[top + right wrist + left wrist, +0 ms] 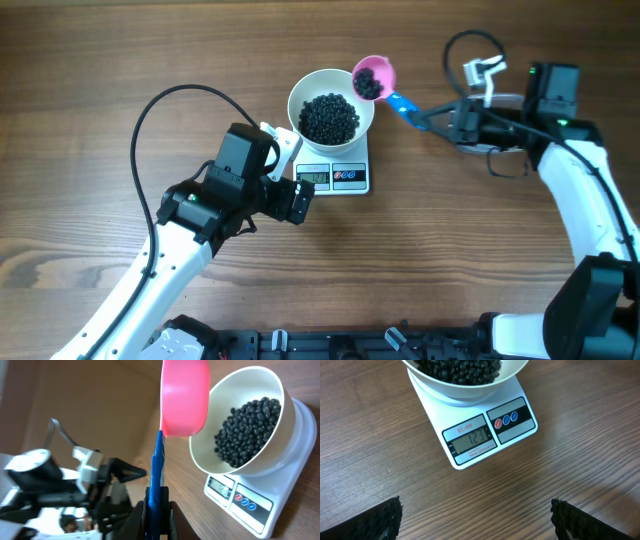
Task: Scoop item into bowl and weigh 150g on scale
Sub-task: 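Carry the filled scoop left over the white bowl, then tilt the scoop with the right gripper to pour beans into the bowl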
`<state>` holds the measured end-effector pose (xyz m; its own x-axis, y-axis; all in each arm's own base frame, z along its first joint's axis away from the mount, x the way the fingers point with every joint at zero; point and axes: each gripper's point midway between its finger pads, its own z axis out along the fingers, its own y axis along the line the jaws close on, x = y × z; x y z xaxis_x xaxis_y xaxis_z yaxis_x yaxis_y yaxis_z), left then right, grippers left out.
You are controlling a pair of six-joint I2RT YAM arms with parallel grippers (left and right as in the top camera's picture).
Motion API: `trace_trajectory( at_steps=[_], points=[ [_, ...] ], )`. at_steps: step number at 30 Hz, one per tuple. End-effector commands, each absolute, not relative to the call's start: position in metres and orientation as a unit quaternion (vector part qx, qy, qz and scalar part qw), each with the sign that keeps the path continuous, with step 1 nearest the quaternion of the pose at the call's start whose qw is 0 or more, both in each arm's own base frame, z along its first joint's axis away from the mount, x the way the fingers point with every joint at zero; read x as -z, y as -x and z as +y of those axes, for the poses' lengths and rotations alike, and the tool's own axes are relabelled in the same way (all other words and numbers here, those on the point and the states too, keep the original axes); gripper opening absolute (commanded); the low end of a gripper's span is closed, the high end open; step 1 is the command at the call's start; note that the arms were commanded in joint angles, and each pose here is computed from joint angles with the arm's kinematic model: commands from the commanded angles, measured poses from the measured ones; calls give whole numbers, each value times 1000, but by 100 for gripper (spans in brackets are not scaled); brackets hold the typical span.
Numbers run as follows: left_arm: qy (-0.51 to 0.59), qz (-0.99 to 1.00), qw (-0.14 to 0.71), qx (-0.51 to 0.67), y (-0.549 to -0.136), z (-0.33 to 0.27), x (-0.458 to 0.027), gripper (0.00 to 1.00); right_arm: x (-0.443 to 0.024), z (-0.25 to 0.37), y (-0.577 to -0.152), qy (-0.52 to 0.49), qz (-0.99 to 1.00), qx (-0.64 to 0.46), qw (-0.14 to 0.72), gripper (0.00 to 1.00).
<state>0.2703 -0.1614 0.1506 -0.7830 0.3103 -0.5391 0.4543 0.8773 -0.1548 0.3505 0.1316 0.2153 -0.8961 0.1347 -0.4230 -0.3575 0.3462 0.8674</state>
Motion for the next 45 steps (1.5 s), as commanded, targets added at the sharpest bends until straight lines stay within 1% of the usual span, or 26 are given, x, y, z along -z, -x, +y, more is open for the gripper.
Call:
trace_trajectory(
  at_steps=[1,11,15,24,29,45],
  points=[
    [-204,932,267,138,-274,-163,-157,100,-190,144,-357,66,830,-513,210,4],
    [-204,932,267,138,-274,-163,-157,100,-183,177,-368,141,842,-451,260,4],
    [-204,932,267,138,-274,-163,-157,100,-172,181,-371,157,857,-407,274,4],
    [-204,932,267,138,-274,-163,-157,100,-166,186,-372,215,856,-364,299,4],
    [-204,932,267,139,-274,-163,-157,100,-160,178,-378,225,863,-329,312,4],
    [-204,932,267,139,-274,-163,-157,100,-160,179,-378,270,850,-311,328,4]
  ],
)
